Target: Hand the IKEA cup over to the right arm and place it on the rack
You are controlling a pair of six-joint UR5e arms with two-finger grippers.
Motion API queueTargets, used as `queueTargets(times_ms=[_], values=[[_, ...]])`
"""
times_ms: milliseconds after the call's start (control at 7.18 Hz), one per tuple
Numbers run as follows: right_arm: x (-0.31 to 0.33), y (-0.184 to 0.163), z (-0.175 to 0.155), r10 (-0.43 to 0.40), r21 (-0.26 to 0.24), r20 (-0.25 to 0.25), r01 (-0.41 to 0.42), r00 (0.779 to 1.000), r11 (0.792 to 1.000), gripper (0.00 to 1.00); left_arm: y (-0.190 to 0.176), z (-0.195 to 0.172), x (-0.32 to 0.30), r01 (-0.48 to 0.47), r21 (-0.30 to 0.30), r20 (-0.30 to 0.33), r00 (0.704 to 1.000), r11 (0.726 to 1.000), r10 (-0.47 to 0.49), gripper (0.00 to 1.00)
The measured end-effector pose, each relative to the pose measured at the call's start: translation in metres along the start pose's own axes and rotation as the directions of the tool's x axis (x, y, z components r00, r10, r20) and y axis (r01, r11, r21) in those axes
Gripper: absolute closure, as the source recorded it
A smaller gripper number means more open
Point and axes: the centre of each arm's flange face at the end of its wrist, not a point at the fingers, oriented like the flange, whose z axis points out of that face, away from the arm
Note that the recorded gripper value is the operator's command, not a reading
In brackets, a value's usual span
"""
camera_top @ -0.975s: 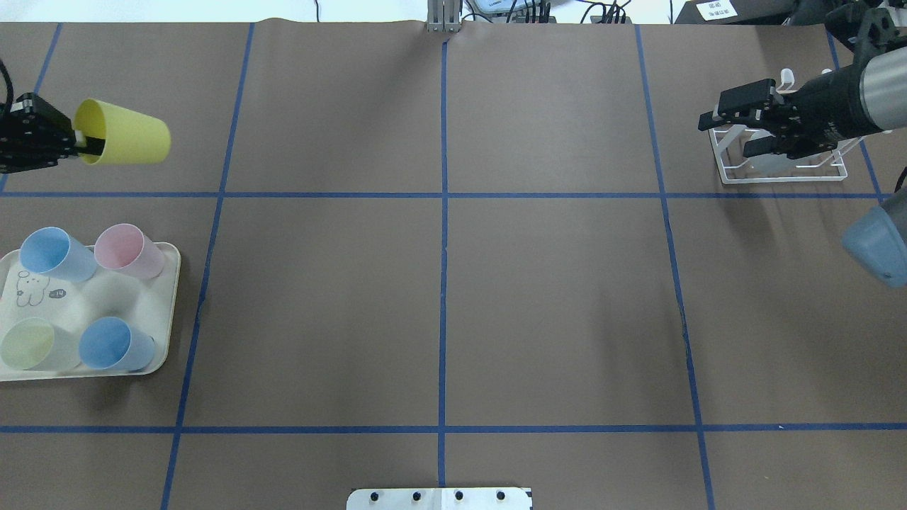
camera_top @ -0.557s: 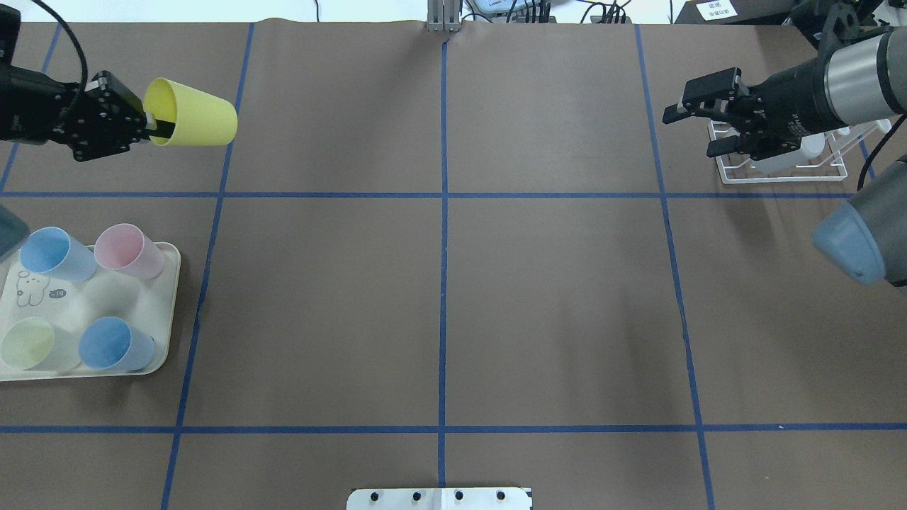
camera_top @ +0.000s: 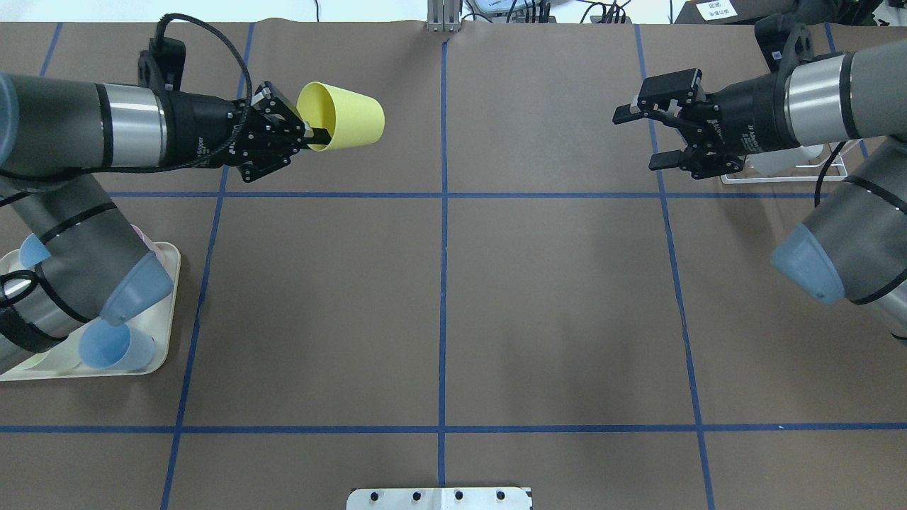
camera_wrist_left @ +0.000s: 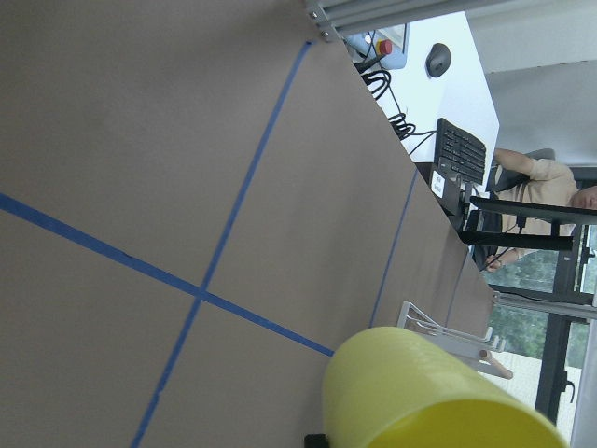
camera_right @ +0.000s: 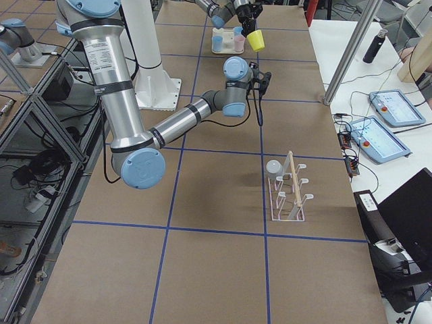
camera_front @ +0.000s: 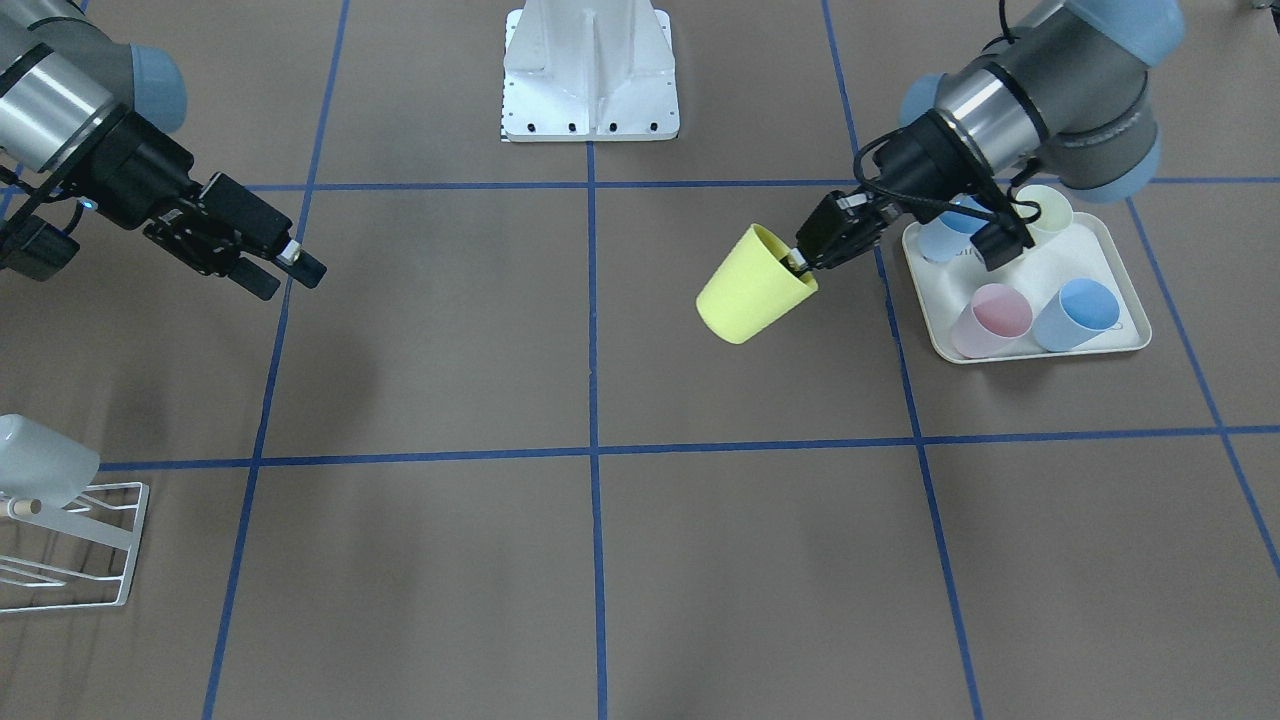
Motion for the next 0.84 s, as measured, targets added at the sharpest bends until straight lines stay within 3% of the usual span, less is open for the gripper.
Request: queueTargets(times_ms=[418,557,836], values=[[-0.006,0.030,-0.002,0.049,-0.083,0.168,-0.036,0.985,0.996,0.01,0.033,0.007,0.000,0.086,-0.044,-0.171,0.981,0.995,-0.093,1.00],[-0.009,0.041,-0.004,0.091,-0.110,0.238,-0.066,0.967,0.992,0.01,0.040,0.005,-0.001,0.114,-0.075,-0.219,0.967,0.991,-0.128,1.00],[-0.019,0.068,0.001,0.179,-0.168,0.389,-0.121,0.904,0.978,0.01,0.064,0.004,-0.008,0.143,-0.161,-0.291,0.939,0.977,-0.185,1.00]])
